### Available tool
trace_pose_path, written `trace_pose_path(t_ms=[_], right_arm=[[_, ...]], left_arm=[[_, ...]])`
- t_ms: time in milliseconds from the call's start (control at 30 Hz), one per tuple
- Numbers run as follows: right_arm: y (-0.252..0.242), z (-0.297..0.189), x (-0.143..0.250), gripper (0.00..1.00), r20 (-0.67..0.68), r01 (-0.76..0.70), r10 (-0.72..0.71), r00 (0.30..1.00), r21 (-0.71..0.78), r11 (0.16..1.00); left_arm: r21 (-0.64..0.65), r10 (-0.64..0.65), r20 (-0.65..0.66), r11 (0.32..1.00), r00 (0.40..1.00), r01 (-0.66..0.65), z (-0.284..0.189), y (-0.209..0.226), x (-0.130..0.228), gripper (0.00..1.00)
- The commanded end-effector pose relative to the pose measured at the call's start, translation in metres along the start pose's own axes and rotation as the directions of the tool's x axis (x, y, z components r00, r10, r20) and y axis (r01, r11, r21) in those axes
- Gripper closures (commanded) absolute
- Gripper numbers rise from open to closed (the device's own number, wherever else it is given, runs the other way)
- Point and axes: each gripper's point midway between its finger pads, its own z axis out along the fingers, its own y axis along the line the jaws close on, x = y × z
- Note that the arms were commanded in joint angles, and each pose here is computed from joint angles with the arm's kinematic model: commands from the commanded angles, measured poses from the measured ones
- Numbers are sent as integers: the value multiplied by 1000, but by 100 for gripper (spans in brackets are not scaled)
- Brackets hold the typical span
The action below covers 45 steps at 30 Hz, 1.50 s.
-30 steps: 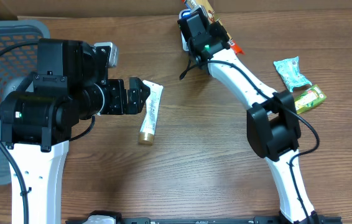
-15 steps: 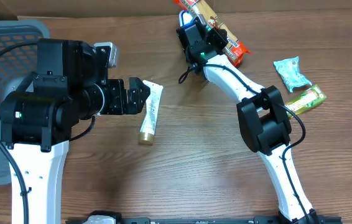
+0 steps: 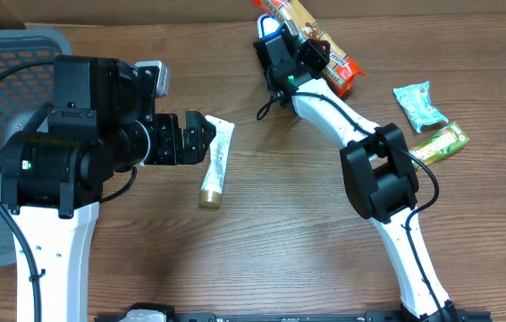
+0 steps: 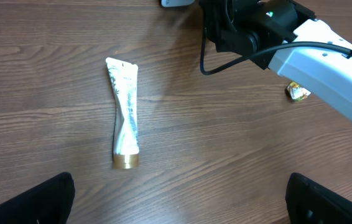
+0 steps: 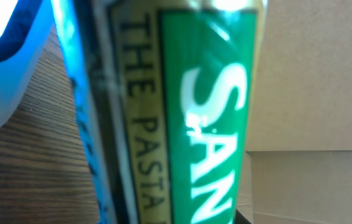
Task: Scan the item barcode
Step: 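Raise the spaghetti package to the white scanner, then carry the spaghetti package right and drop it on the pouches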
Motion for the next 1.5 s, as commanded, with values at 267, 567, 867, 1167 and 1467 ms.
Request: trace_pose_path(t_ms=[267,567,867,1167,1467], right_arm=[[-80,-95,-33,97,85,-273,293,952,-191,943],[-152,-143,42,96,-428,-702,595,681,-613,363],[-153,-37,173,96,-806,-988,574,148,-138,62],[-92,30,230,92,-785,-999,619,-22,-9,-47],[-107,12,251,39,-808,-999,588,-38,35,-16]], left_arm=[[12,29,-3,1000,1000,-29,1,-4,0,1],[12,29,-3,1000,1000,-29,1,-4,0,0],[12,29,-3,1000,1000,-29,1,-4,0,1],[12,29,-3,1000,1000,-29,1,-4,0,0],[12,29,-3,1000,1000,-29,1,-4,0,0]])
